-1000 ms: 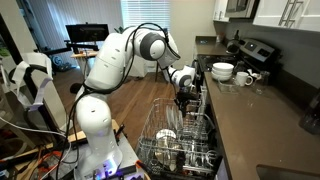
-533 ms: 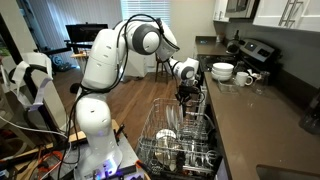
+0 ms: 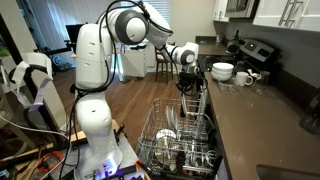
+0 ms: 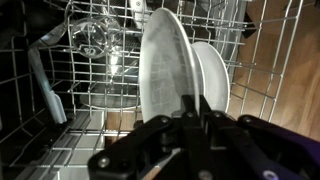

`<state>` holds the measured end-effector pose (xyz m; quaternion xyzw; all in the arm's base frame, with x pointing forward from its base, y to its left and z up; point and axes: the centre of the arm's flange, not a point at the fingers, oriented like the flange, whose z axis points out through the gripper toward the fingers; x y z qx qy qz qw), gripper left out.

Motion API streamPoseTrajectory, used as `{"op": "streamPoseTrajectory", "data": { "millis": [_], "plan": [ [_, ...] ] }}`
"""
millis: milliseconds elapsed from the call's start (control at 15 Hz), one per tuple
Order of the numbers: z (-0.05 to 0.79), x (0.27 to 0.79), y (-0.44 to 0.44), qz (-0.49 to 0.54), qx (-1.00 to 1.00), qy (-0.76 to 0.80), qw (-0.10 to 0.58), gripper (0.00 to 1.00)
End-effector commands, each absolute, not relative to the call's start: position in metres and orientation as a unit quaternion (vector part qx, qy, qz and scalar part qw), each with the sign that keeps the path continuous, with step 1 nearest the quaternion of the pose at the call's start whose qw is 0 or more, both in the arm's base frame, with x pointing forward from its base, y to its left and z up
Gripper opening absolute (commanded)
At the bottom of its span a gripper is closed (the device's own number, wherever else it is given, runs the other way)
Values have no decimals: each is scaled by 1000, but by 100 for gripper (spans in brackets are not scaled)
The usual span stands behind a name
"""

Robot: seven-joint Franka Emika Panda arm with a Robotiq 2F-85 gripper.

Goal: Take out the first plate and put it on the countertop

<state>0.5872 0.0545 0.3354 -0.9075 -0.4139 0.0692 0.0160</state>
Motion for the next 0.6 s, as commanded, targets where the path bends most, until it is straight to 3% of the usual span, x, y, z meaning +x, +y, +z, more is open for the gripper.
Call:
{"op": "streamPoseTrajectory", "data": {
  "millis": [0,533],
  "plan": [
    [376,564,63,53,-899,-434,-22,4],
    [407,540,72,30,-885,-448,-123,4]
  ]
}}
